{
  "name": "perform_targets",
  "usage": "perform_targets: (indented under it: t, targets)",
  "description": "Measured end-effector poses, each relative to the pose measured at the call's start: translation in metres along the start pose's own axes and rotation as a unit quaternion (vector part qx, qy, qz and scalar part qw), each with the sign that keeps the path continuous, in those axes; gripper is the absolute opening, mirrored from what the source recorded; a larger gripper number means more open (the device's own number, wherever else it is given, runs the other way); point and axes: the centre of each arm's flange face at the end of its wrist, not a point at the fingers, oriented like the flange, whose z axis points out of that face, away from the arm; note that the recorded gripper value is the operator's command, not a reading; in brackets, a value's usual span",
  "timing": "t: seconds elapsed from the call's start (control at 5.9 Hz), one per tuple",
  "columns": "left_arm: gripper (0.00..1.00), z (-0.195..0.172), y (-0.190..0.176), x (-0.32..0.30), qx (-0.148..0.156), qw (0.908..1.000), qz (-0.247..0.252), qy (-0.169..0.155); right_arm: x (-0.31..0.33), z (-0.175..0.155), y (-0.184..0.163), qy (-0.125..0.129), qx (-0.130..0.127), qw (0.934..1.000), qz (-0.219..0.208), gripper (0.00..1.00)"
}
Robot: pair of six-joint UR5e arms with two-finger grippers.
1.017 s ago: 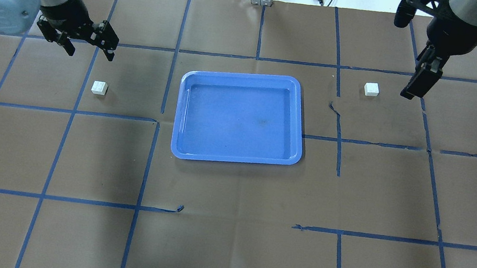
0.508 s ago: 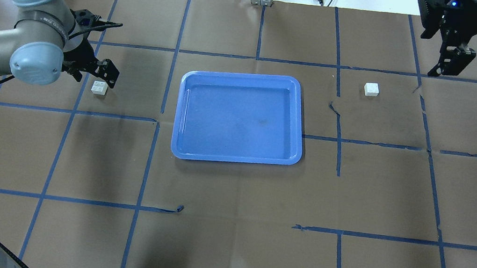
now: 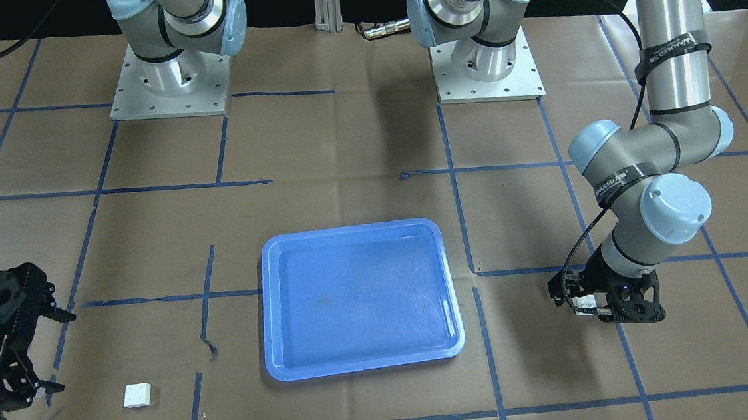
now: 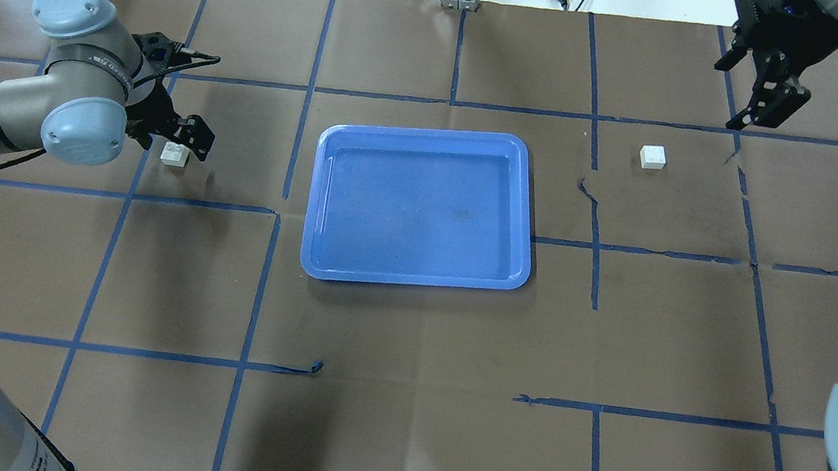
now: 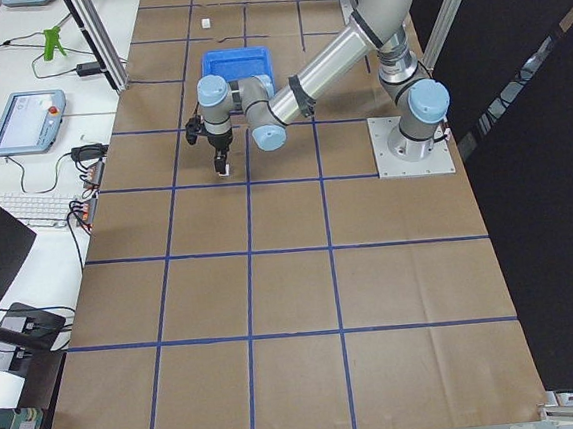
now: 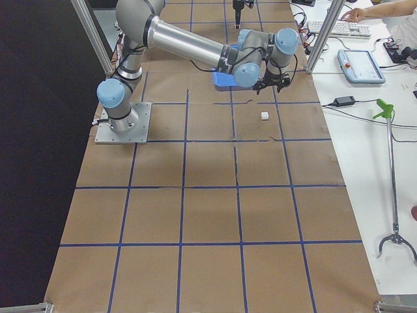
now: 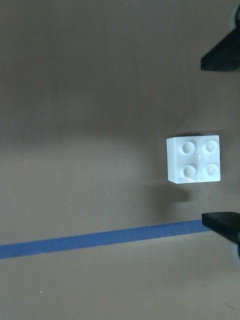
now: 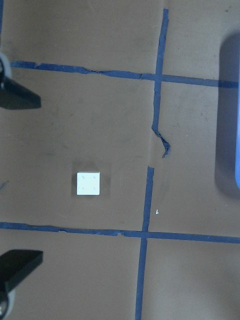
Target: Assemble white blocks and place on blue tray
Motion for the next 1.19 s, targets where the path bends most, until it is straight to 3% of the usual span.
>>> perform_targets:
  t: [0.17, 0.34, 0.68, 1.02, 1.19]
  targets:
    - [0.28, 0.004, 0.0, 0.0, -0.003, 1.0, 0.003, 0.0, 0.008, 0.035, 0.031, -0.003, 0.058, 0.9983, 0.006, 1.0]
    - [0.02, 0.005, 0.0, -0.001, -0.004, 1.0, 0.006, -0.001, 0.014, 0.068, 0.052, -0.001, 0.108, 0.9941, 0.009, 1.0]
    - [0.0, -0.004, -0.005, -0.003, 0.005, 0.9994, 0.034, -0.005, 0.02, 0.123, 0.072, -0.005, 0.167, 0.9859, -0.008, 1.0]
    - [0.0, -0.03, -0.012, 0.028, 0.025, 0.9905, 0.135, -0.014, 0.02, 0.157, 0.082, -0.019, 0.184, 0.9827, -0.012, 0.99]
    - [0.0, -0.044, -0.015, 0.078, 0.035, 0.9758, 0.215, -0.016, 0.019, 0.166, 0.084, -0.024, 0.187, 0.982, -0.011, 0.8]
